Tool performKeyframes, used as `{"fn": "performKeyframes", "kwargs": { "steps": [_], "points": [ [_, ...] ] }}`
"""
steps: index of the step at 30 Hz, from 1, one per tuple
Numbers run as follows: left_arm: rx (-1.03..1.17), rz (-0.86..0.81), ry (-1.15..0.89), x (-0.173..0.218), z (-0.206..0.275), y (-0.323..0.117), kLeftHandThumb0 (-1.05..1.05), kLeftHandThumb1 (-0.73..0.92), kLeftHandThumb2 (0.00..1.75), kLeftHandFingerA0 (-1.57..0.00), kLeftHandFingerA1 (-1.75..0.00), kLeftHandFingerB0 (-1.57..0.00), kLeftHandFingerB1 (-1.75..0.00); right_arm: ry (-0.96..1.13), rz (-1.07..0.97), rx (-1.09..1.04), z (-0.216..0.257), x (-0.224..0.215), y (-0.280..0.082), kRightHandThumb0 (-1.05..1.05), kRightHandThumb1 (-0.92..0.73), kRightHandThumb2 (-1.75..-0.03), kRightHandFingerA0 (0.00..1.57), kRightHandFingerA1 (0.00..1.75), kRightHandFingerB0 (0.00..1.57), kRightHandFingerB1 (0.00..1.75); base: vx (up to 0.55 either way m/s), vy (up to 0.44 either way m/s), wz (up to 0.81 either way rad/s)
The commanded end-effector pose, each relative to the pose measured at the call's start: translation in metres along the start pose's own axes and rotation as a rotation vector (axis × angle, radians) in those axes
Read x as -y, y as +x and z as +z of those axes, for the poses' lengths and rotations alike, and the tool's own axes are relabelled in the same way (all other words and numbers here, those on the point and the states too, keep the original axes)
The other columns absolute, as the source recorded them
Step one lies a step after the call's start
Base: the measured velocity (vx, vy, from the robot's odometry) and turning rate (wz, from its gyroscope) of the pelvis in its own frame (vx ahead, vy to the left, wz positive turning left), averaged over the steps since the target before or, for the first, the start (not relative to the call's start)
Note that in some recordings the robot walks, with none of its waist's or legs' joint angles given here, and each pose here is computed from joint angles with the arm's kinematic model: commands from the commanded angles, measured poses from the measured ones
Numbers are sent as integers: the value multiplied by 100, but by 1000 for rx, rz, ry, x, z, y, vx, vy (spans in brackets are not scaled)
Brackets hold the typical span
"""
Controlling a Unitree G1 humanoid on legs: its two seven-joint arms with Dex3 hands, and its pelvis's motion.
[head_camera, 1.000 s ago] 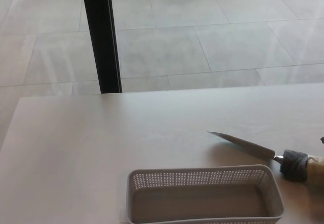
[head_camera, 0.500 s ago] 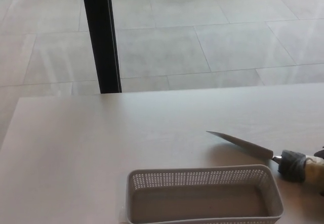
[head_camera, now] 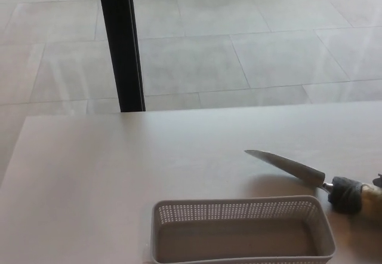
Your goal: A garden tool is kept on the righthand side and a container is kept on the lefthand side on a desk infront of the robot. the robot uses its right hand to pick up the garden tool and makes a scooping motion inside the container
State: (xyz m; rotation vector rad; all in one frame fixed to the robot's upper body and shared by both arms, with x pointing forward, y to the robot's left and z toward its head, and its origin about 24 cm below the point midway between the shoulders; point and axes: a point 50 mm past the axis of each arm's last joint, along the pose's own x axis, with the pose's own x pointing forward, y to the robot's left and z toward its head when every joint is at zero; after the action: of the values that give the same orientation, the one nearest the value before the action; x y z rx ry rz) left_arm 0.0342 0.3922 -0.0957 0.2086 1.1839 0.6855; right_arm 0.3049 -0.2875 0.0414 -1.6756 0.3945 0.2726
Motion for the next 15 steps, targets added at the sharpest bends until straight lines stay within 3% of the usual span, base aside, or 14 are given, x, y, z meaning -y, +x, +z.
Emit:
{"fn": "performKeyframes", "kwargs": {
  "steps": [1,3,4,7,8,10,11,12,15],
  "points": [
    [43,-1,8,-5,8,0,-34,50,87,-49,-64,-30,-52,-33,45,63,2,-72,-16,-25,-77,-65,82,142,76,46,0,0,0],
    [43,-2,20,-5,8,0,-35,50,87,-48,-64,-30,-53,-11,17,91,4,-76,-19,-23,-78,-66,79,145,83,49,0,0,0],
    [38,6,-9,-4,8,0,-33,49,87,-51,-65,-30,-53,11,-9,107,4,-78,-21,-23,-75,-64,83,138,89,51,0,0,0],
    [43,10,-24,-3,7,0,-33,48,87,-52,-66,-28,-52,68,-28,117,5,-85,-24,-22,-76,-67,82,140,86,64,0,0,0],
    [46,6,3,-3,8,0,-34,50,88,-52,-66,-28,-52,76,-53,127,6,-86,-26,-23,-76,-68,86,134,87,76,0,0,0],
    [46,6,23,-4,9,0,-34,52,88,-49,-64,-29,-52,111,-68,134,6,-89,-28,-24,-76,-66,80,155,81,96,0,0,0],
    [43,9,-8,-5,9,0,-34,51,87,-49,-64,-31,-53,125,-84,141,7,-90,-29,-22,-78,-68,77,164,70,124,0,0,0],
    [47,4,-29,-5,10,0,-34,49,87,-50,-65,-30,-52,135,-115,134,6,-90,-29,-21,-82,-71,76,168,66,141,0,0,0],
    [43,1,-6,-5,10,0,-35,51,88,-50,-64,-29,-52,168,-167,133,5,-86,-29,-20,-77,-79,78,167,67,136,0,0,0]
  ]
}}
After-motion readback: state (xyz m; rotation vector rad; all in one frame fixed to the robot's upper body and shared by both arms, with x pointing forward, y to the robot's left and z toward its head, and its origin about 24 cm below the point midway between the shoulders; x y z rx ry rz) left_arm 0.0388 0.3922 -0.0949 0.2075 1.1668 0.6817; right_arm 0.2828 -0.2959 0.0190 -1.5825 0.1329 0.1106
